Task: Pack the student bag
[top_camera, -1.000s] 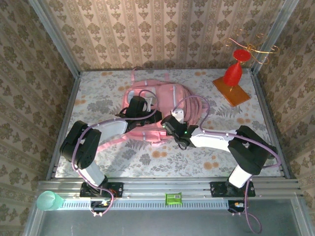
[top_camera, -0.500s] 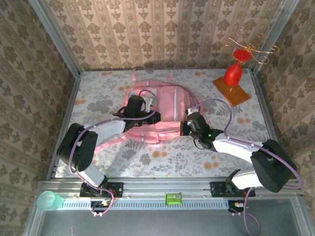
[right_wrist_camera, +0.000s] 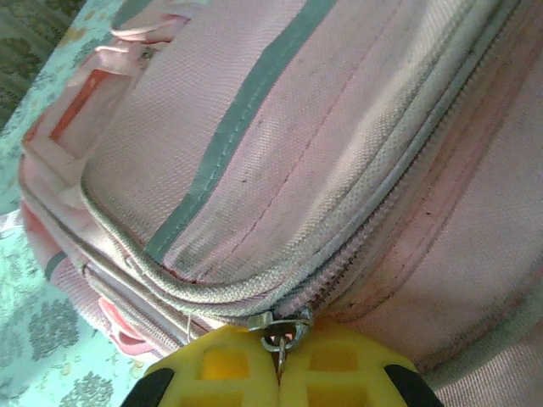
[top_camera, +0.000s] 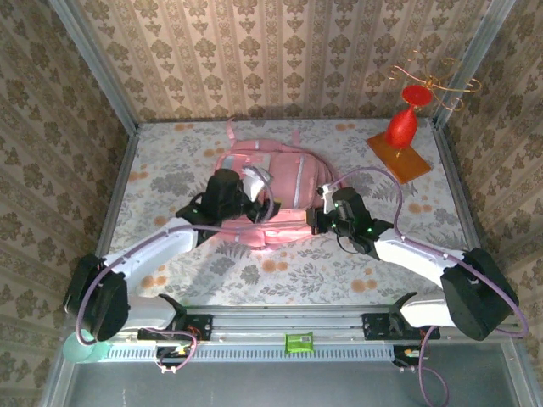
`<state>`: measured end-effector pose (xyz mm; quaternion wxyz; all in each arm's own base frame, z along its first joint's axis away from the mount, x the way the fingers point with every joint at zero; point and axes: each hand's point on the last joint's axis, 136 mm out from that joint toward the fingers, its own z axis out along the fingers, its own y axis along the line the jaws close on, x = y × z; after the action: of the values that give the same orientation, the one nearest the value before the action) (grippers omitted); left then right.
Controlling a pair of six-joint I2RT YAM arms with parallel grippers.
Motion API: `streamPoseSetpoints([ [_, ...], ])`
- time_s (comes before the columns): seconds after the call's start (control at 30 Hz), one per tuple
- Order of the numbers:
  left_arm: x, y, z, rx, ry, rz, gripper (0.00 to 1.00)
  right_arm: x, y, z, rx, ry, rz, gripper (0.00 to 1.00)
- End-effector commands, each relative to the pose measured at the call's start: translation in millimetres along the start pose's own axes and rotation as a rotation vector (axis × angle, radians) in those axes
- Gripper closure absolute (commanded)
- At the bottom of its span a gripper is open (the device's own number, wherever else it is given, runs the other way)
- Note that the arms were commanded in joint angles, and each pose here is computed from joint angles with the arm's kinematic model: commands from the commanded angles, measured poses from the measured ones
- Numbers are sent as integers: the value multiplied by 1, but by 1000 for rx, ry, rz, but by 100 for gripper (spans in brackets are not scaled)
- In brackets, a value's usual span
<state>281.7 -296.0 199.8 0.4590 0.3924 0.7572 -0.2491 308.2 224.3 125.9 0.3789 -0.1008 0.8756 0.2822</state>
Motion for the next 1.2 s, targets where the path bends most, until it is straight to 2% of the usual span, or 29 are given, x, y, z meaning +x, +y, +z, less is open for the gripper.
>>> streamPoseSetpoints([
  [0.0, 8, -16, 9, 3, 12, 371, 25, -28, 31, -13, -120, -60, -45, 100],
  [0.13, 16, -27, 27, 53, 68, 530, 26, -30, 39, -15, -158, -63, -44, 100],
  [0.33, 23, -30, 55, 94, 119, 595, 34, -29, 48, -17, -214, -58, -29, 100],
  [0.4, 24, -26, 63, 77, 131, 590, 40, -26, 51, -18, -233, -50, -31, 100],
  [0.5, 30, -20, 67, 58, 147, 594, 62, -19, 47, -19, -217, -34, -57, 100],
  [0.6, 37, -18, 60, 78, 136, 597, 81, -11, 15, -19, -48, -5, -58, 100],
  [0.67, 40, -20, 50, 122, 110, 600, 89, -8, -21, -22, 163, 19, -44, 100],
  [0.77, 40, -23, 37, 174, 52, 606, 99, -9, -51, -28, 339, 9, -28, 100],
  [0.87, 38, -15, 28, 171, 27, 602, 100, -17, -61, -32, 409, -17, -35, 100],
  [1.0, 35, -1, 15, 158, 5, 592, 100, -28, -62, -30, 405, -16, -80, 100],
  [1.17, 33, 17, 6, 109, 0, 596, 100, -21, -18, -20, 124, 67, -191, 100],
])
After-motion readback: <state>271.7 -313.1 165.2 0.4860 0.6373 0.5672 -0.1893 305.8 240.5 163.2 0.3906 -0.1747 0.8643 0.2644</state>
